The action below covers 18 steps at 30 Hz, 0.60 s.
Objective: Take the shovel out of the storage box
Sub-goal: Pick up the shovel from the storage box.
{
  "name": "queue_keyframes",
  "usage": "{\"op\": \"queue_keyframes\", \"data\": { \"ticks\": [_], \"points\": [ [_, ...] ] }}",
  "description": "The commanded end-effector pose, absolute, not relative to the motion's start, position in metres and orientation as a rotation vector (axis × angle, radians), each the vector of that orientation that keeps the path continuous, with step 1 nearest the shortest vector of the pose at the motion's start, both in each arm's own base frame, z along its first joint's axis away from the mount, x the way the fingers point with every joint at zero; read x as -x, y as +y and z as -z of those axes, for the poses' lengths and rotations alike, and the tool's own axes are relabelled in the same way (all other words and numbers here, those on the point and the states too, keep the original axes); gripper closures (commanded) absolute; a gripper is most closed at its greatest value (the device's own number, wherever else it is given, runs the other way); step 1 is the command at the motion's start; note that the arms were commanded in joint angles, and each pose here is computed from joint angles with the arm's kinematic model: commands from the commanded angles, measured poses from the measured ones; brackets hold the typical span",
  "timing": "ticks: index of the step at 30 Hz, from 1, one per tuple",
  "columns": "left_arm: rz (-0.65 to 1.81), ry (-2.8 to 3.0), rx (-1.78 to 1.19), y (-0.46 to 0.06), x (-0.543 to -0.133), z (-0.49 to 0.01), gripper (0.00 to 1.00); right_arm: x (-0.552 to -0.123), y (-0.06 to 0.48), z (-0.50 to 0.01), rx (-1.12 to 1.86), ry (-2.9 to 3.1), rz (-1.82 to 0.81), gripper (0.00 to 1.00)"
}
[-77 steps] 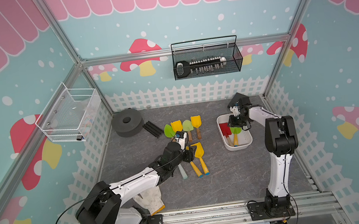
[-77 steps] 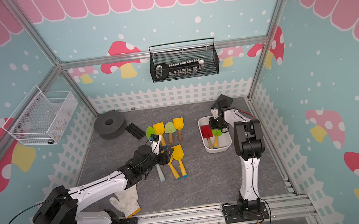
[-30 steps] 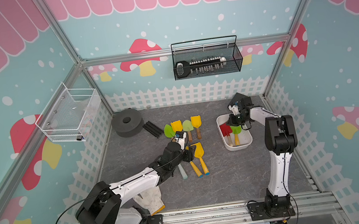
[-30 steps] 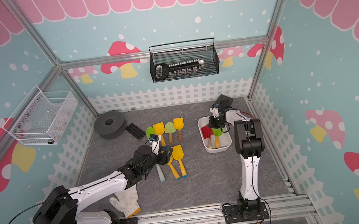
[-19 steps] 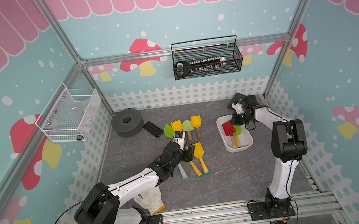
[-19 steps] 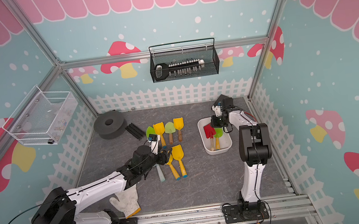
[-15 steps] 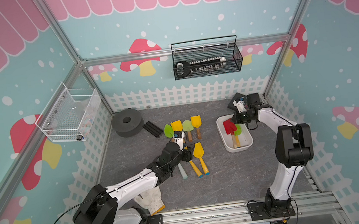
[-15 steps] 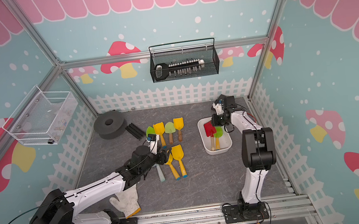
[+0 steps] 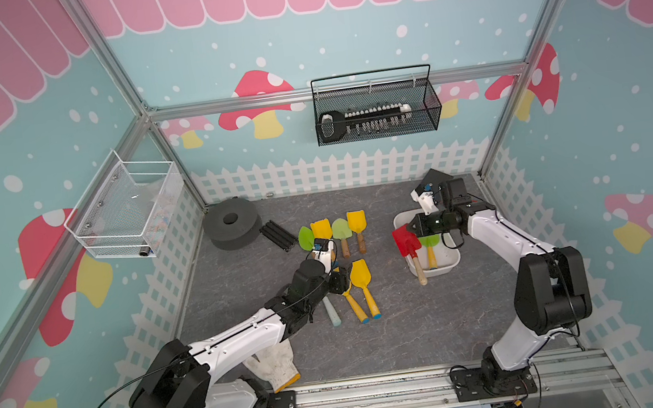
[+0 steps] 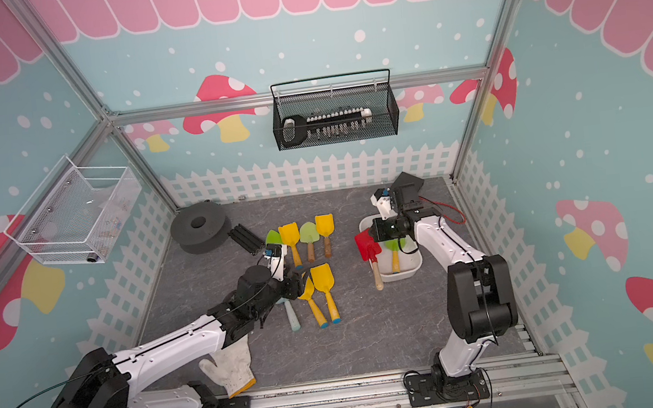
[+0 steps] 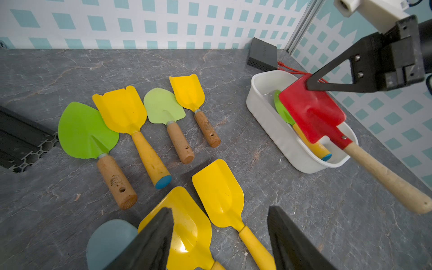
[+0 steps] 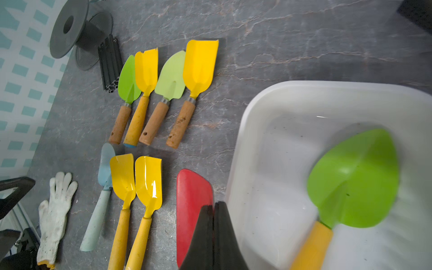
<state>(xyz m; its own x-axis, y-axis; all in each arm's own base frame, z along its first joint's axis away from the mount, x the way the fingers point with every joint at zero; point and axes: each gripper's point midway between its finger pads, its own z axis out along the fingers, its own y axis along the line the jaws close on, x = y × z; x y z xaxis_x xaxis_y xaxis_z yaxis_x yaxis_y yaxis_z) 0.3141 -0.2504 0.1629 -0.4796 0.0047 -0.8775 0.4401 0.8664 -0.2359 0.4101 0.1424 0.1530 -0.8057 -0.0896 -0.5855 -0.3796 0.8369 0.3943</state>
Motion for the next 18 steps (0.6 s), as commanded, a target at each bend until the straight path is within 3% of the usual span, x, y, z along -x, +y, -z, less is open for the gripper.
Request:
{"op": "queue_keyframes", "data": {
  "ticks": [1, 18],
  "points": [
    [0.519, 2.017, -0.323, -0.247, -0.312, -0.162, 0.32, -0.396, 0.162, -0.16, 0.429, 2.43, -0.673, 1.0],
    [0.5, 2.006, -0.311, -0.242, -0.312, -0.167, 0.32, -0.383, 0.204, -0.104, 0.394, 2.531, -0.682, 1.0]
  ]
}}
